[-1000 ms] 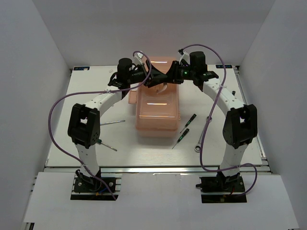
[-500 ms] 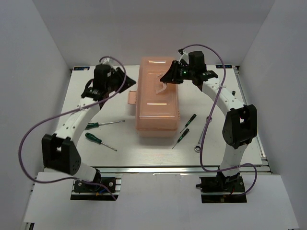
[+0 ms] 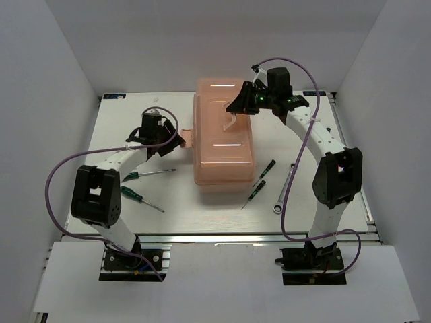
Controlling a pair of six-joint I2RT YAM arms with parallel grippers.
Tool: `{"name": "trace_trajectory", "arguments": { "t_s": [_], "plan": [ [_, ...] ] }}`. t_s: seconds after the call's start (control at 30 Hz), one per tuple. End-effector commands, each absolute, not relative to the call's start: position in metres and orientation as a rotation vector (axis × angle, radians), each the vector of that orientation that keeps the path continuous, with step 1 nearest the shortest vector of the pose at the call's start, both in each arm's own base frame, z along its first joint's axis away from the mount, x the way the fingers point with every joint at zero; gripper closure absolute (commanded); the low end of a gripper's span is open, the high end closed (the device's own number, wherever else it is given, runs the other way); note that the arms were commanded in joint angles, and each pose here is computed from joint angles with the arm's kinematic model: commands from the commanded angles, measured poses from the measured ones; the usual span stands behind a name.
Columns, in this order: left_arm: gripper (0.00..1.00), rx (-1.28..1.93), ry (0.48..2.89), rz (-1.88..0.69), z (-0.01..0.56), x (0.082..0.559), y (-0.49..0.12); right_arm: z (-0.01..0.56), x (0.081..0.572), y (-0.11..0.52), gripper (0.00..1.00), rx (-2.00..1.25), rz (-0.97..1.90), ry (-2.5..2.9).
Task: Sort the tools into containers
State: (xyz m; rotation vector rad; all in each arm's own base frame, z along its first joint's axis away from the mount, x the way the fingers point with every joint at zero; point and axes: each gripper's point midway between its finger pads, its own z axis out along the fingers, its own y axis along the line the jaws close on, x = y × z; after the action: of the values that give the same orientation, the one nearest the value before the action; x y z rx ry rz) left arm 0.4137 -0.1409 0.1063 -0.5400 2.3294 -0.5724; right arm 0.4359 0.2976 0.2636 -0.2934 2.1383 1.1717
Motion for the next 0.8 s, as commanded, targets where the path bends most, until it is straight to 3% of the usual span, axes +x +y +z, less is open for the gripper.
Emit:
{"name": "trace_trajectory", "arguments": {
  "t_s": [0.0, 0.27, 0.53, 0.77],
  "plan": [
    [0.3, -0.458, 2.234, -0.684, 0.126, 0.436, -0.147, 0.355, 0.424, 0.3, 0.98, -0.491, 1.193, 1.832],
    [0.38, -0.372, 2.14, -1.022, 0.133, 0.441, -0.171, 0.375, 0.42, 0.292, 0.99, -0.512, 1.272, 1.774],
    [0.66, -0.371, 2.14, -1.262, 0.122, 0.433, -0.181, 0.395, 0.445, 0.248, 1.0, -0.431, 1.326, 1.721],
    [0.77, -0.442, 2.116, -1.28, 0.123, 0.441, -0.164, 0.41, 0.485, 0.191, 1.0, -0.34, 1.261, 1.663]
  ]
}}
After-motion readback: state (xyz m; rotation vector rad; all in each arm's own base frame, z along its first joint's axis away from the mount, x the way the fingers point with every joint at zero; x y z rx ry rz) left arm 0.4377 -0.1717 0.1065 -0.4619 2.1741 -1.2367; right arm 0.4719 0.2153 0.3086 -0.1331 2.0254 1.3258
